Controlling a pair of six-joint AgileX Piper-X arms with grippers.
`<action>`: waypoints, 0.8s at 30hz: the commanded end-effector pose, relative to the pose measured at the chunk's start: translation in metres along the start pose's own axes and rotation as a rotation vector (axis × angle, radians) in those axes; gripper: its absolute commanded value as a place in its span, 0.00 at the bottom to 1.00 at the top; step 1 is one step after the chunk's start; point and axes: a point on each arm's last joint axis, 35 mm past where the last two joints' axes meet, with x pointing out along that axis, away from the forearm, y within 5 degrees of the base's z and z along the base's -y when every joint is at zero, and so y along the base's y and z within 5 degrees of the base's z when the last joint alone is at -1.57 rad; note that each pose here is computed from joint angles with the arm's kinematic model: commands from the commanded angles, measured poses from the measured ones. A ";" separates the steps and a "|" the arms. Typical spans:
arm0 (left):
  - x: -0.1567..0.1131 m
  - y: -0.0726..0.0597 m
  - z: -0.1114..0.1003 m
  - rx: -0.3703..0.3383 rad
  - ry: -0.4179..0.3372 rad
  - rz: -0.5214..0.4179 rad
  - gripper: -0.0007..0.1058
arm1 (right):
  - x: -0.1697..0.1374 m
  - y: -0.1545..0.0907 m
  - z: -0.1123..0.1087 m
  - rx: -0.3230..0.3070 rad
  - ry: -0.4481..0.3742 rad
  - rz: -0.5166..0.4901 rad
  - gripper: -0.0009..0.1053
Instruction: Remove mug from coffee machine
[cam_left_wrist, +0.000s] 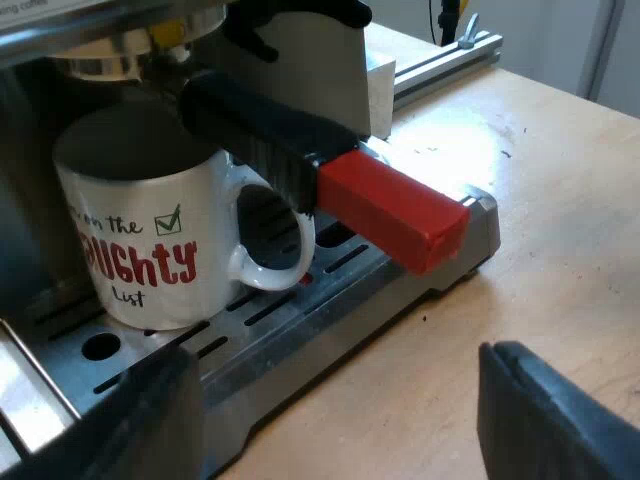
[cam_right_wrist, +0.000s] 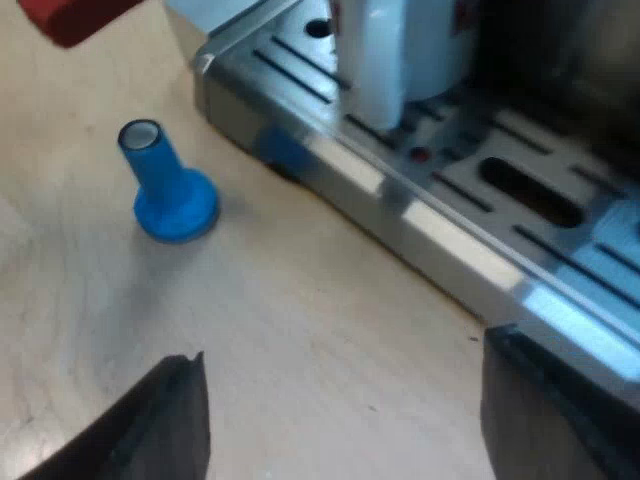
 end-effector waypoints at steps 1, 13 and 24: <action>0.000 -0.001 0.001 0.001 -0.002 -0.006 0.58 | 0.012 0.007 0.007 0.004 -0.133 -0.051 0.58; 0.007 0.005 -0.016 -0.014 0.039 0.020 0.58 | 0.065 0.027 0.001 -0.005 -0.217 -0.094 0.58; 0.007 0.005 -0.015 -0.012 0.031 0.019 0.58 | 0.106 0.028 -0.010 0.065 -0.226 -0.227 0.58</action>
